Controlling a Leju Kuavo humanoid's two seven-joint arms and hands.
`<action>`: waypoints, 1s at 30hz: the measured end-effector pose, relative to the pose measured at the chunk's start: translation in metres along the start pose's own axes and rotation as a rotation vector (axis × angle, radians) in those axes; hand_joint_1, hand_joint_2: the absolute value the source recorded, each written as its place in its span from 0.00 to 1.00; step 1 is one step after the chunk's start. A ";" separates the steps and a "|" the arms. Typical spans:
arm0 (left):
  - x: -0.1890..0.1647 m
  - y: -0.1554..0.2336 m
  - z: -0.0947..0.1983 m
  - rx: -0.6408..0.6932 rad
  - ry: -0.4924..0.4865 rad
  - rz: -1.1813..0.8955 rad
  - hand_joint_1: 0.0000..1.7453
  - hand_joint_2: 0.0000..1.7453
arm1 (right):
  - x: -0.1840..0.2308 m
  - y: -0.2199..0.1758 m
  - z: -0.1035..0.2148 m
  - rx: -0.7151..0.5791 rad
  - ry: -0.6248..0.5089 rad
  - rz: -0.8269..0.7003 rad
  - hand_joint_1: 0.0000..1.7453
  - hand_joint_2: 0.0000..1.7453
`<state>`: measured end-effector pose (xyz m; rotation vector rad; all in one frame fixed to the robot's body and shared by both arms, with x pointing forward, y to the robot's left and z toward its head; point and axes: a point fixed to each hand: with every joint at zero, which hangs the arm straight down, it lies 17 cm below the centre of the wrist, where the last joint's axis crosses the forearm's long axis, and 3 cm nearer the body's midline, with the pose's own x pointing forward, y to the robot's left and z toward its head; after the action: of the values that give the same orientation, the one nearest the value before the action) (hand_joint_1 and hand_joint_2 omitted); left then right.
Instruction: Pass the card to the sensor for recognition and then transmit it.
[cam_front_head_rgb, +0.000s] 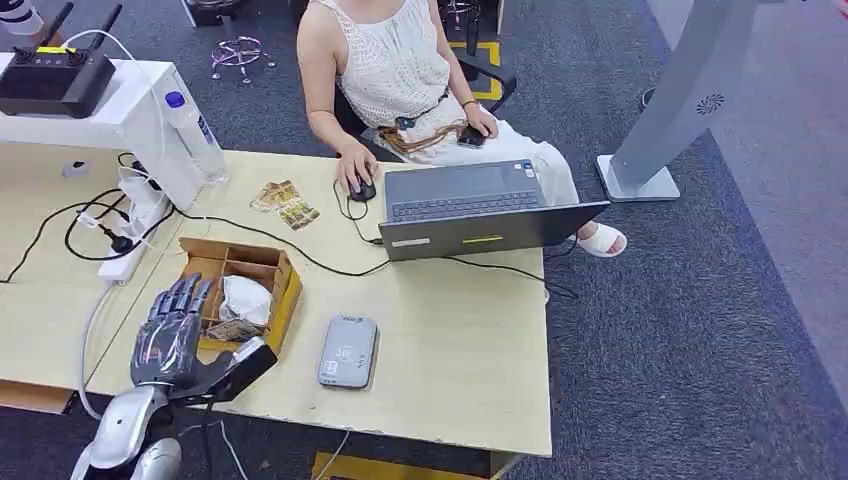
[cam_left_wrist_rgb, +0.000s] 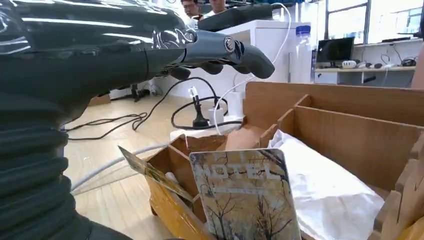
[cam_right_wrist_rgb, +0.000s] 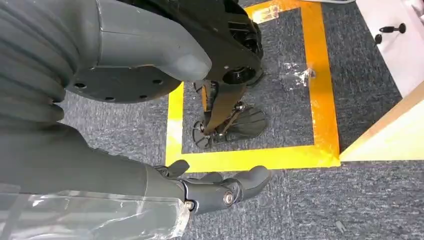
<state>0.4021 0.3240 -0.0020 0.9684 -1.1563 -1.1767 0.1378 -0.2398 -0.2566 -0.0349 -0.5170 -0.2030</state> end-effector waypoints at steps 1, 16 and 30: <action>0.000 0.001 0.000 0.004 0.000 0.003 0.00 1.00 | 0.000 0.000 0.000 0.001 0.000 0.004 0.00 1.00; 0.001 0.001 0.000 0.010 0.000 0.005 1.00 1.00 | 0.000 0.000 0.000 0.002 -0.001 0.008 0.00 1.00; -0.001 -0.005 0.002 -0.019 0.002 0.019 1.00 1.00 | -0.001 -0.001 0.000 -0.002 0.005 0.005 0.00 1.00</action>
<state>0.3989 0.3239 -0.0065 0.9423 -1.1490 -1.1696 0.1365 -0.2409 -0.2573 -0.0380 -0.5117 -0.1986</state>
